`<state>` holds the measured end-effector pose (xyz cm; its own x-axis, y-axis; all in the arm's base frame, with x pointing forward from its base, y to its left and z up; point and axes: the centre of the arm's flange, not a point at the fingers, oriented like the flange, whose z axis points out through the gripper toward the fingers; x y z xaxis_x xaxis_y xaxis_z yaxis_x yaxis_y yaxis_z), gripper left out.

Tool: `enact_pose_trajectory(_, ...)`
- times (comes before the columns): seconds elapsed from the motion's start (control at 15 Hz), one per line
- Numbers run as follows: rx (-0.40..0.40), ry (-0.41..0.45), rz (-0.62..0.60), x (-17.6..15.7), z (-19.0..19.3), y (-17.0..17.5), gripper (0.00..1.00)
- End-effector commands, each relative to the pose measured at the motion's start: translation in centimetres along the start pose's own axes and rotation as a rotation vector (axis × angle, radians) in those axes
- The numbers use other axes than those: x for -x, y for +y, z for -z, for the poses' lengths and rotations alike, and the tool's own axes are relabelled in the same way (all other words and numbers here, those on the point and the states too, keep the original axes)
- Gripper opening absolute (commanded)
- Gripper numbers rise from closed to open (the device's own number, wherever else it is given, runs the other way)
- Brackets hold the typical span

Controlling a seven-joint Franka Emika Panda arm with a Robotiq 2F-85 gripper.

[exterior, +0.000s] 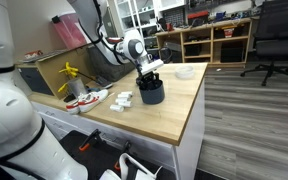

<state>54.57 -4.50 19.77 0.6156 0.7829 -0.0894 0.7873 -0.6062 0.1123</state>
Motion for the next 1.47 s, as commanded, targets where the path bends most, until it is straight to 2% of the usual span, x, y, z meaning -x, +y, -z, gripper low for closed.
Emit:
enact_pose_trajectory(0.0, 0.005, 0.027, -0.031, 0.0, -0.4, -0.5, 0.54)
enact_pose_trajectory(0.33, -0.002, 0.028, -0.034, 0.3, -0.4, -0.7, 0.63)
enact_pose_trajectory(0.4, -0.003, 0.028, -0.034, 0.3, -0.5, -0.7, 0.69)
enact_pose_trajectory(0.53, -0.002, 0.025, -0.035, 0.4, -0.7, -0.8, 0.71)
enact_pose_trajectory(0.6, -0.003, 0.022, -0.033, 0.5, -0.9, -0.8, 0.77)
enact_pose_trajectory(0.67, -0.004, 0.02, -0.033, 0.6, -1.0, -0.9, 0.76)
enact_pose_trajectory(0.73, -0.005, 0.018, -0.031, 0.6, -1.2, -1.0, 0.81)
enact_pose_trajectory(0.93, 0.008, 0.029, -0.028, 1.0, -1.2, -1.3, 0.75)
enact_pose_trajectory(1.13, 0.03, 0.047, -0.024, 1.0, -1.2, -1.6, 0.63)
enact_pose_trajectory(1.2, 0.037, 0.051, -0.021, 1.0, -1.2, -1.7, 0.61)
enact_pose_trajectory(1.27, 0.044, 0.053, -0.015, 1.0, -1.4, -1.9, 0.44)
enact_pose_trajectory(1.33, 0.05, 0.051, -0.008, 1.0, -1.6, -2.0, 0.38)
enact_pose_trajectory(1.4, 0.054, 0.051, -0.003, 1.0, -1.8, -2.2, 0.35)
